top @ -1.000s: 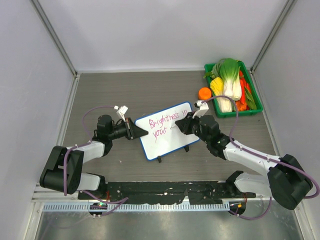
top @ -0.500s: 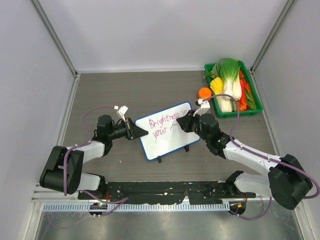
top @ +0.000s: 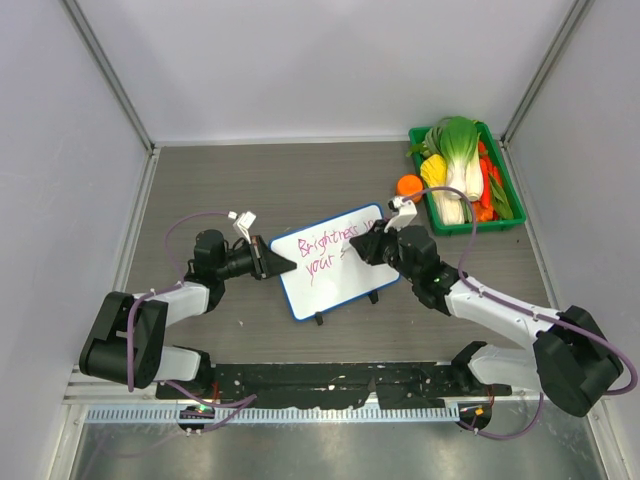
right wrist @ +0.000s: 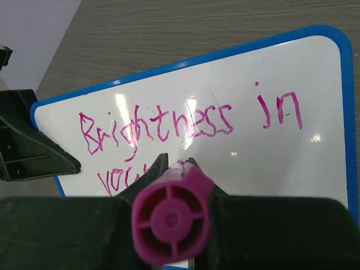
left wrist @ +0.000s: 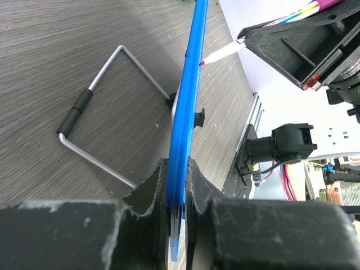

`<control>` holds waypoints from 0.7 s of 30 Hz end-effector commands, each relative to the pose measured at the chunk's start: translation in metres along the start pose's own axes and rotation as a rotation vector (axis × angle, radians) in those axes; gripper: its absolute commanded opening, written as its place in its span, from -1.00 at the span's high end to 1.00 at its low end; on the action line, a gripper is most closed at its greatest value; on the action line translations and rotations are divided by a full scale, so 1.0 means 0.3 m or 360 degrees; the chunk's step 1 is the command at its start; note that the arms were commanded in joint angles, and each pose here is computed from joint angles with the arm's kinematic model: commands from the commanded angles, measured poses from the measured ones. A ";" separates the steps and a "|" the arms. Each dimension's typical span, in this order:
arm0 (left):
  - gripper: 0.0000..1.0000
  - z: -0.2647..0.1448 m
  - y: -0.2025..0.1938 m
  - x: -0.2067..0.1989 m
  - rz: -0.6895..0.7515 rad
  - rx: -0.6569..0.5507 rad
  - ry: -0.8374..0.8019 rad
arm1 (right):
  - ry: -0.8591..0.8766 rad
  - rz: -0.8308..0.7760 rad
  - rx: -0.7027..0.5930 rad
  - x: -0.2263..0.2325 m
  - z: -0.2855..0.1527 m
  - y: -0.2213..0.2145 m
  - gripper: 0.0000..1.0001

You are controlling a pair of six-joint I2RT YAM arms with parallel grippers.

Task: Write a sentence on the whiteboard
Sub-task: Write with the whiteboard marker on the whiteboard.

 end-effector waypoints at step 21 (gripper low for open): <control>1.00 0.004 -0.027 0.051 0.0034 0.0026 0.0140 | -0.0137 -0.0034 0.0022 -0.055 -0.041 -0.043 0.99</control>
Point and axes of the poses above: each gripper's point midway between its finger pads, its own z axis out along the fingers, its own x axis along the line the jaws close on, y = z × x, the point moved 9 cm from there along -z, back along the fingers, and after that the axes turned 1 degree about z, right-handed, at the moved point
